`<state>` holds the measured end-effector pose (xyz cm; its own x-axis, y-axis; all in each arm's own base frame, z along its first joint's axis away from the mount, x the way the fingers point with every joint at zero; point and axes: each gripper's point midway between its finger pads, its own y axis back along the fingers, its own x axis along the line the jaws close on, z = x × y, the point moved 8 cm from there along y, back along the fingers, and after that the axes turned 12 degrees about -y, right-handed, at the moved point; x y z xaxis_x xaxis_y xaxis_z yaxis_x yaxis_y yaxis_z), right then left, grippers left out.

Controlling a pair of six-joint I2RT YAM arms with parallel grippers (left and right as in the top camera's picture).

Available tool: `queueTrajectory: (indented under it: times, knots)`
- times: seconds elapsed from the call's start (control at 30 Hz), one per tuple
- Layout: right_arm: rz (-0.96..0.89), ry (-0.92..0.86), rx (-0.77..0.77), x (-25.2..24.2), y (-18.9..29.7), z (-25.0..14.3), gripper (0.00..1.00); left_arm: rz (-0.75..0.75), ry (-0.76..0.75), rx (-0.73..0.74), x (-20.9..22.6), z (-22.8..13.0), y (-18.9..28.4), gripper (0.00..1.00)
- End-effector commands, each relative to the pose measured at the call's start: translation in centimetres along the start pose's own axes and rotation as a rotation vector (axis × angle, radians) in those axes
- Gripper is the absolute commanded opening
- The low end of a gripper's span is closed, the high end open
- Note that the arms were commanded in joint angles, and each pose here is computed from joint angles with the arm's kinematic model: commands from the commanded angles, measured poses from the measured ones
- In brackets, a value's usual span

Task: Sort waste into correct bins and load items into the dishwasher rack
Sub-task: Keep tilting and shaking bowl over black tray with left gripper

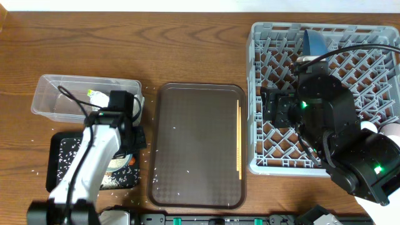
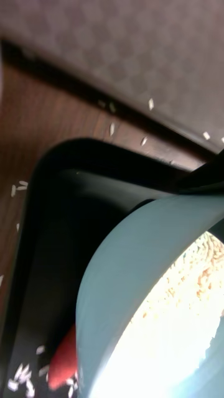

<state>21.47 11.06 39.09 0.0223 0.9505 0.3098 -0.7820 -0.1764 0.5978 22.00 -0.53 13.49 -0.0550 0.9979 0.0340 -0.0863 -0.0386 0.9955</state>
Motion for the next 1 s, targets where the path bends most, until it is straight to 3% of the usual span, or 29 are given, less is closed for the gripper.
queueTrajectory:
  times: [0.0,0.27,0.43,0.63,0.97]
  knots:
    - [-0.009,0.001,-0.019,-0.1,0.1,0.3,0.80,-0.024,0.002,-0.117,-0.1,0.5,2.9,0.06]
    - [-0.011,0.000,-0.029,-0.1,0.1,0.5,0.81,-0.132,0.025,-0.259,-0.6,-0.8,6.4,0.06]
    - [-0.012,0.000,-0.028,-0.1,0.1,0.4,0.82,-0.297,0.074,-0.381,-0.8,-1.2,8.9,0.06]
    - [-0.012,0.000,-0.029,-0.1,0.1,0.4,0.82,-0.442,0.231,-0.507,1.4,-1.9,11.2,0.06]
    - [-0.047,-0.003,-0.062,-0.4,0.1,0.8,0.84,-0.493,0.380,-0.495,4.6,-2.6,9.9,0.06]
